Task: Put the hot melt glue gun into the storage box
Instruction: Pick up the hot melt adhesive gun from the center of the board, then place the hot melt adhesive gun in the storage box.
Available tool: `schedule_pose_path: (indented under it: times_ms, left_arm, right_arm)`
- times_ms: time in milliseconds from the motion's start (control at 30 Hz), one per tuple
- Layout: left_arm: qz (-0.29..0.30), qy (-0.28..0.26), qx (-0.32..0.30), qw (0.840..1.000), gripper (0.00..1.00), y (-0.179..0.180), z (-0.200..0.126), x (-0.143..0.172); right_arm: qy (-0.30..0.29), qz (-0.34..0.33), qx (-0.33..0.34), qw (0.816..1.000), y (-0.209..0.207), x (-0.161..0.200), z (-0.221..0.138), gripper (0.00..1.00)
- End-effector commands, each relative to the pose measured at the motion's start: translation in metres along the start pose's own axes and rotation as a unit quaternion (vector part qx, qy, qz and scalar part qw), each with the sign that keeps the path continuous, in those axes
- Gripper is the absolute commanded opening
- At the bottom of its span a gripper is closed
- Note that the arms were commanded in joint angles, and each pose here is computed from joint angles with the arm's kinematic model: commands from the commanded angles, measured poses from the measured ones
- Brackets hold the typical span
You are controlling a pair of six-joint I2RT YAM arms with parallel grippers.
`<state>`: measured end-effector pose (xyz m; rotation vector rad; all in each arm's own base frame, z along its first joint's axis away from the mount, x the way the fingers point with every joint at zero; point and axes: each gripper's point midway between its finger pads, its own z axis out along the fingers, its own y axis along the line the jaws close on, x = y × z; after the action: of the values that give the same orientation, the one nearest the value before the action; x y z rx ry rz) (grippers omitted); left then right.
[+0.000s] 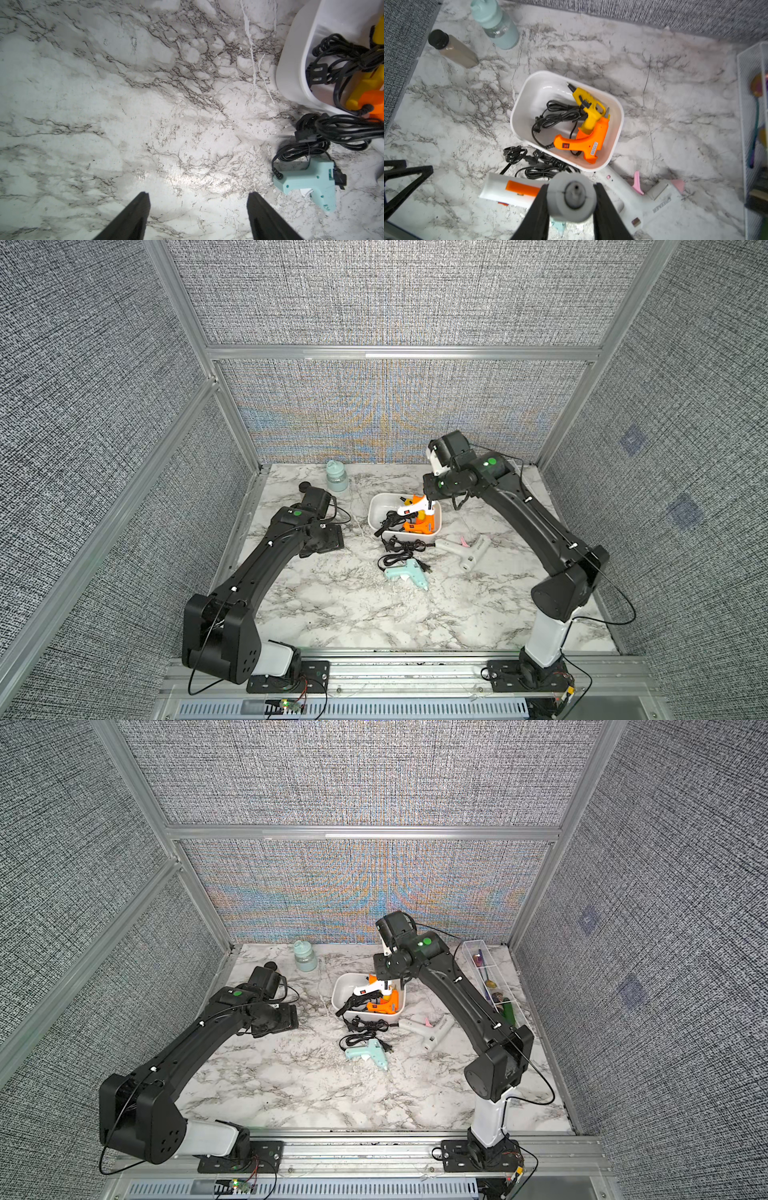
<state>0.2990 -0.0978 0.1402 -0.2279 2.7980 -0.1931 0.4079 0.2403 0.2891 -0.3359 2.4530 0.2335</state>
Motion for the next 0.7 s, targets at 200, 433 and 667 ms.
schedule_pose_path:
  times_ms: [200,433,667]
  left_arm:
    - [-0.007,-0.004,-0.012,1.0,0.79,0.007,-0.005,0.003]
    - [-0.008,-0.004,-0.012,1.0,0.79,0.006,-0.005,0.002]
    - [-0.009,-0.002,-0.013,1.0,0.79,0.006,-0.003,0.002]
  right_arm:
    - [-0.103,-0.026,-0.018,0.994,-0.005,-0.058,-0.04,0.06]
    - [-0.147,-0.018,-0.036,0.988,-0.003,-0.078,-0.062,0.06]
    - [-0.118,-0.017,-0.036,0.992,-0.003,-0.06,-0.026,0.07]
